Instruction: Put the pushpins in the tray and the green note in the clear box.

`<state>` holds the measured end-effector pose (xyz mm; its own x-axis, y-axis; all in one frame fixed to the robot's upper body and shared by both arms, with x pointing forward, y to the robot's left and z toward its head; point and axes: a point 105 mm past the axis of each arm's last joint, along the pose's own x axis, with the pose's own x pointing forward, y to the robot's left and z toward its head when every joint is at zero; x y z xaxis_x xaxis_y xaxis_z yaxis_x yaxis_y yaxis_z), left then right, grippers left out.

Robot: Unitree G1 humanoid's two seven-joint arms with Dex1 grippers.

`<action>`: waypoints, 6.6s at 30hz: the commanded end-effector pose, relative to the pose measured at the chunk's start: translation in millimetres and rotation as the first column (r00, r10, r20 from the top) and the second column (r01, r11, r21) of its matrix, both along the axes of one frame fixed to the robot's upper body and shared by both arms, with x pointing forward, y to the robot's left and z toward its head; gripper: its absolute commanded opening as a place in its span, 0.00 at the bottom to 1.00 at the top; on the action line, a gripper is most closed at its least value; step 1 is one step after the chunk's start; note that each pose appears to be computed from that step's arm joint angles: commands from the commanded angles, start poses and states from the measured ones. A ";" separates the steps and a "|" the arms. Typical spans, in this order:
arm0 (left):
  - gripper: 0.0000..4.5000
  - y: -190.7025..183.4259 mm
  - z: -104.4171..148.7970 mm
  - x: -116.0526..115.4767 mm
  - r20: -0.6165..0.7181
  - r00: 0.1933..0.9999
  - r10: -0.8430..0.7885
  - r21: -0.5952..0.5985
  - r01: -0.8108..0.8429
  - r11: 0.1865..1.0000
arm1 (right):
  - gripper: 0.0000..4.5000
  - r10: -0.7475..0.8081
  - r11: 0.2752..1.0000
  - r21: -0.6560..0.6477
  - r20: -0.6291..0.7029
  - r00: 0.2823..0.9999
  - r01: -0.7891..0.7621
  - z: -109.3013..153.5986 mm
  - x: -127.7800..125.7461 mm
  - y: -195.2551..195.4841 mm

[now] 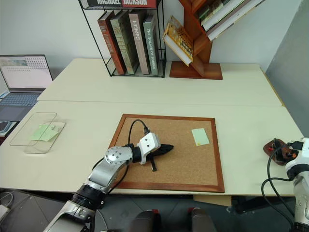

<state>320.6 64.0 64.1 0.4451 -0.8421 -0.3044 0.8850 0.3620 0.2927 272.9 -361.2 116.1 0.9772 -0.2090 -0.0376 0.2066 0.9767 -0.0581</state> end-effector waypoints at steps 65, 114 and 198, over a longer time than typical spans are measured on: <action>0.00 5.2 -23.1 -2.6 -0.079 0.997 0.019 0.063 -0.014 0.998 | 0.01 0.822 0.557 -0.210 -0.002 0.570 -0.804 26.5 35.2 251.0; 0.97 -40.7 81.6 51.7 0.069 0.989 -0.129 -0.132 0.138 0.982 | 0.00 0.905 0.423 -0.205 0.056 0.421 -0.882 62.4 30.5 293.8; 0.00 -46.7 73.1 -0.2 0.124 0.968 -0.218 -0.073 0.228 0.971 | 0.75 -0.038 0.978 -0.210 -0.162 0.986 0.003 0.4 8.8 -1.4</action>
